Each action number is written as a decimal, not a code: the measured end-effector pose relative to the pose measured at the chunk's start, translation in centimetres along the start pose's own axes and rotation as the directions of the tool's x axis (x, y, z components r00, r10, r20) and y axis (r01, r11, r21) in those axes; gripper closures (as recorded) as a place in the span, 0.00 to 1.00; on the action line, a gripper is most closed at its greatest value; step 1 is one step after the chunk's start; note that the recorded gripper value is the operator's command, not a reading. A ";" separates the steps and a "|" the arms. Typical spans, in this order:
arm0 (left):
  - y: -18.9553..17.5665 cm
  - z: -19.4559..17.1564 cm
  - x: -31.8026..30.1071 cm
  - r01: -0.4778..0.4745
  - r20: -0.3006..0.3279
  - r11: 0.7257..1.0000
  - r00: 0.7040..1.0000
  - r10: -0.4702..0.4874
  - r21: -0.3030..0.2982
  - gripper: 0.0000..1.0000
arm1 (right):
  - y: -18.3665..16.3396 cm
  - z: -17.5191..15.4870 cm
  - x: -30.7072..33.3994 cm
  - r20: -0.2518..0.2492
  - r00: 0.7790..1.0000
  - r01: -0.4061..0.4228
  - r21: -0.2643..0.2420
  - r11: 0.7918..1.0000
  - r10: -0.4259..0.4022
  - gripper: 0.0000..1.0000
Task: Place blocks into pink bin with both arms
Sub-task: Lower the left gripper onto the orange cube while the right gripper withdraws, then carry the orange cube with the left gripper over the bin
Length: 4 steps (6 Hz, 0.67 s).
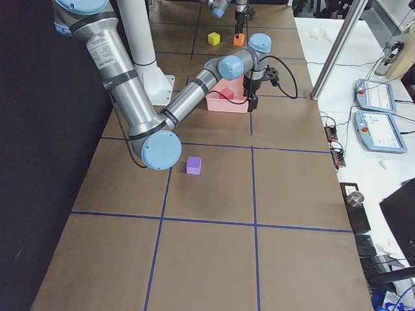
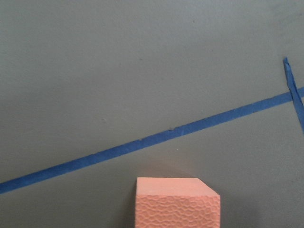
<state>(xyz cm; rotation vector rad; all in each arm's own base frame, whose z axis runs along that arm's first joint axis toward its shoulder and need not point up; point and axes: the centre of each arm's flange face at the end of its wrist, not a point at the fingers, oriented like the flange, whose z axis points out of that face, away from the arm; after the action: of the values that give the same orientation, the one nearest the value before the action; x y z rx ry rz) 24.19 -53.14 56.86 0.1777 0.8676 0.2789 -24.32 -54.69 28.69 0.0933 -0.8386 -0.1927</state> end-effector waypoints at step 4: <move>0.3 2.0 2.0 -0.036 0.017 0.999 0.999 0.037 -0.020 0.58 | 1.7 0.8 1.9 -0.013 1.000 0.010 -0.011 1.000 -0.010 0.00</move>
<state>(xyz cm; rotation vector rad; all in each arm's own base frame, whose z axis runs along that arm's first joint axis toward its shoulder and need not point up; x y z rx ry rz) 26.93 -52.27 56.77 0.1771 0.8449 0.3196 -23.43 -53.41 30.85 0.0882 -0.8237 -0.2061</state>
